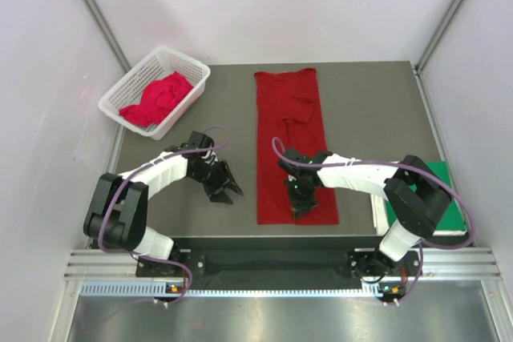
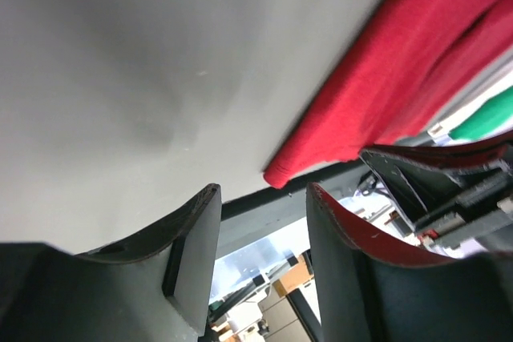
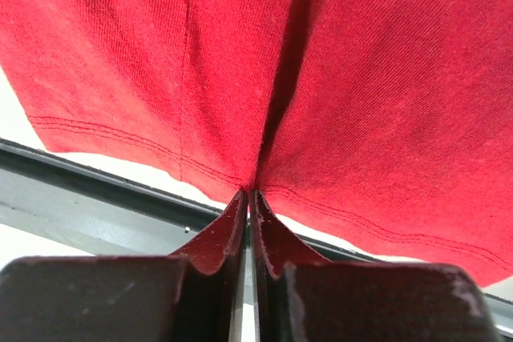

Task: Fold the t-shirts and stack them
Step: Fold the tshirt

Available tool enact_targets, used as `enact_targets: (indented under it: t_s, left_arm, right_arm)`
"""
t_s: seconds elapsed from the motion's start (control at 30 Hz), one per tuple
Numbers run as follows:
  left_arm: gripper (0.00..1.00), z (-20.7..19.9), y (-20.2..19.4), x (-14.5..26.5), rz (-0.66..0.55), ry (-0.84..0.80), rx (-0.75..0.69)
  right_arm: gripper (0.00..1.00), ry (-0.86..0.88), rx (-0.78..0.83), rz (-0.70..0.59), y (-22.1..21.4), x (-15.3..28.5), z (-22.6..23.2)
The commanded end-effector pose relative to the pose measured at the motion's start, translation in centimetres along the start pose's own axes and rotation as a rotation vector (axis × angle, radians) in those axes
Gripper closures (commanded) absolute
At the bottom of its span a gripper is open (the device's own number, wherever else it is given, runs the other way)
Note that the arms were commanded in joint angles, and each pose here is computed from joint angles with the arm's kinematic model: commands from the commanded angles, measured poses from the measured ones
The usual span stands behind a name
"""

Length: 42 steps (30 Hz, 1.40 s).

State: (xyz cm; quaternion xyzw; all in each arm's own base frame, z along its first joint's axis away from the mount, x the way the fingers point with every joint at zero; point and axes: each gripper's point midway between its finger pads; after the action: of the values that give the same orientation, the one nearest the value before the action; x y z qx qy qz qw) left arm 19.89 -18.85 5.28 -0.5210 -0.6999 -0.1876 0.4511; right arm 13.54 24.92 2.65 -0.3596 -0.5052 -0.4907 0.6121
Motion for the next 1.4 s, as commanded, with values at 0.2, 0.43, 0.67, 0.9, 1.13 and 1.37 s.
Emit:
enact_targets:
  t_s: [0.2,0.43,0.67,0.9,1.13,1.37]
  left_arm:
    - [0.47,-2.3,-2.3,-0.5,0.053,-0.124,-0.115]
    - [0.47,-2.8,-4.0,-3.0,0.100,-0.105,-0.154]
    - [0.46,-1.0,-5.2,-4.4,0.123,-0.040,-0.127]
    - [0.46,-0.1,-5.8,-5.5,0.142,0.014,-0.112]
    - [0.49,0.3,-5.9,-6.3,0.153,0.043,-0.108]
    - [0.52,0.6,-6.0,-6.6,0.160,0.058,-0.107]
  right_arm:
    - [0.76,0.044,0.039,-0.047,1.3,3.6,1.6]
    - [0.72,0.150,-0.018,-0.086,1.6,5.8,-1.2]
    - [0.63,0.155,-0.177,-0.086,1.2,6.2,-8.2]
    - [0.57,0.111,-0.299,-0.031,-0.5,5.1,-11.8]
    - [0.62,0.123,-0.374,0.020,-2.5,3.4,-13.1]
    - [0.65,0.171,-0.401,0.044,-3.4,1.8,-12.5]
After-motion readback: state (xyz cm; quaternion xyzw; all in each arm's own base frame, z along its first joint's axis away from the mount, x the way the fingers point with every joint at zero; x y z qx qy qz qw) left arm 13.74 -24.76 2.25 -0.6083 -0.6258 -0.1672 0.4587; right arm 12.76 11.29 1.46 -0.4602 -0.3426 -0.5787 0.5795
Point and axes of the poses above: each gripper's point midway between its finger pads, its own x axis back along the fingers, its own z axis along the line the jaws close on, y = z × x, and after that the axes turned 3 degrees about x, right-handed
